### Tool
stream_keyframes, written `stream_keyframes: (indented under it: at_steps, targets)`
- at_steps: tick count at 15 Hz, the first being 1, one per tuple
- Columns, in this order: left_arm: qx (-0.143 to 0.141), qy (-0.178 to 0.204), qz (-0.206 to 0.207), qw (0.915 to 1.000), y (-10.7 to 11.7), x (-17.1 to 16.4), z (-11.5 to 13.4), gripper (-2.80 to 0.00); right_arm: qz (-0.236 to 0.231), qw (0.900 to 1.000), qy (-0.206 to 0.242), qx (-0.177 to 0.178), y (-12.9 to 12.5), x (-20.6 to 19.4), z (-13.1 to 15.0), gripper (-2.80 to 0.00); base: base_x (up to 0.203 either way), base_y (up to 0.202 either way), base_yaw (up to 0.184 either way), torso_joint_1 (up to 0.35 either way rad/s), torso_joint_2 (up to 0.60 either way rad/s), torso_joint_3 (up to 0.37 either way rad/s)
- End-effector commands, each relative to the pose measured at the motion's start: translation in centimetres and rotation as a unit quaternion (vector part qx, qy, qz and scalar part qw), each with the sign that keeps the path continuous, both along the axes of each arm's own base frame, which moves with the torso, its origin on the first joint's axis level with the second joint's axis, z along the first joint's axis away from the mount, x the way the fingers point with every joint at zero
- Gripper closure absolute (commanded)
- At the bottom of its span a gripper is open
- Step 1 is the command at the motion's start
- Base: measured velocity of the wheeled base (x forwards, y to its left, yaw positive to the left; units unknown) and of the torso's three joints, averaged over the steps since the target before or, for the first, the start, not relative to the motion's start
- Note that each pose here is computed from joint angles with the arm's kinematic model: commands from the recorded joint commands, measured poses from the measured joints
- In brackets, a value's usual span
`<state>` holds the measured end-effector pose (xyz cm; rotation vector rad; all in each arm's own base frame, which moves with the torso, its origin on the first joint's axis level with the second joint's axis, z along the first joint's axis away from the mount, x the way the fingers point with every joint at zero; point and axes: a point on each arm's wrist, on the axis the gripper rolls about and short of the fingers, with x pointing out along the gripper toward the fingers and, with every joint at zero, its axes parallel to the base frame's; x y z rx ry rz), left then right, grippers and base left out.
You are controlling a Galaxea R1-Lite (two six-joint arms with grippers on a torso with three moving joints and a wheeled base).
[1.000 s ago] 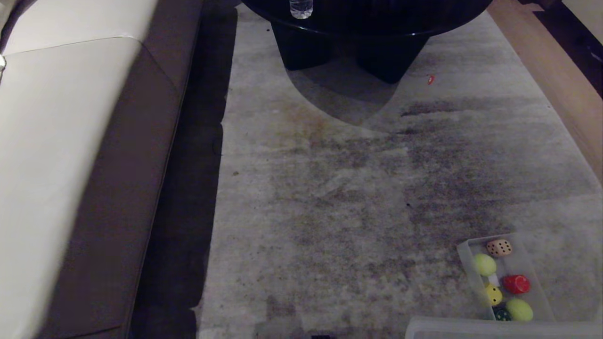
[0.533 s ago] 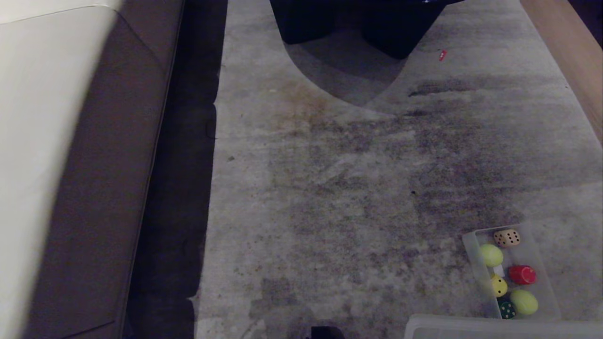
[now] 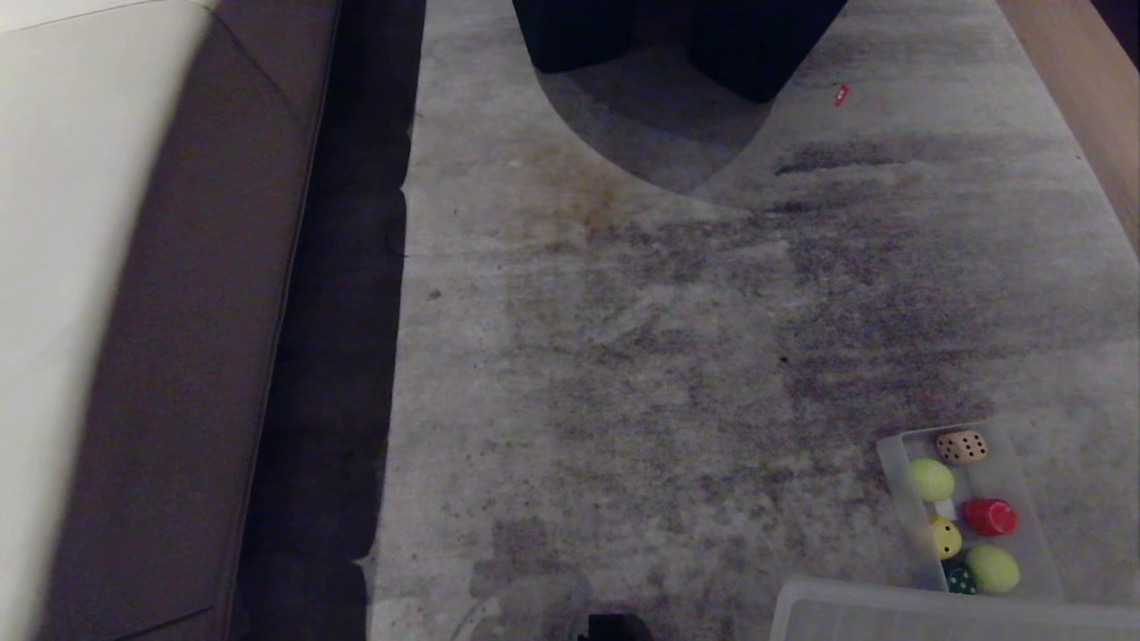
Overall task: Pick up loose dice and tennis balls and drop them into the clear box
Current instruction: Close the lid
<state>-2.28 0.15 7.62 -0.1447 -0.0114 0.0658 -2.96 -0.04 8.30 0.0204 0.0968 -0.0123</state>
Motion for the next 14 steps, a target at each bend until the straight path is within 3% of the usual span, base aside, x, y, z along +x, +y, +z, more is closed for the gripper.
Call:
stream_keyframes:
  at_steps: [1,4,8,10,13,14]
  targets:
    - [-0.001,0.001,0.001,1.0,0.0,0.0,0.0,0.0,0.006,0.998,-0.049,0.023,0.0,-0.5,4.3,0.0,0.0,0.0,0.0,0.0,0.0,0.0]
    - [-0.001,0.001,0.001,1.0,0.0,0.0,0.0,0.0,-0.003,0.998,0.048,0.049,0.0,2.8,6.3,0.0,0.0,0.0,0.0,0.0,0.0,0.0]
    - [-0.001,0.001,0.001,1.0,0.0,0.0,0.0,0.0,-0.083,0.979,0.153,0.106,-0.4,11.7,7.8,0.0,0.0,0.0,0.0,0.0,0.0,0.0]
    - [-0.001,0.001,0.001,1.0,0.0,0.0,0.0,0.0,-0.14,0.966,0.172,0.131,-1.3,16.8,7.0,0.0,0.0,0.0,0.0,0.0,0.0,0.0]
    - [-0.001,0.002,0.001,1.0,0.0,0.0,0.0,0.0,-0.22,0.95,0.15,0.161,-3.9,23.0,4.7,0.0,0.0,0.0,0.0,0.0,0.0,0.0]
    - [-0.001,0.001,0.001,1.0,0.0,0.0,0.0,0.0,-0.252,0.941,0.143,0.176,-5.3,24.5,3.7,0.0,0.0,0.0,0.0,0.0,0.0,0.0]
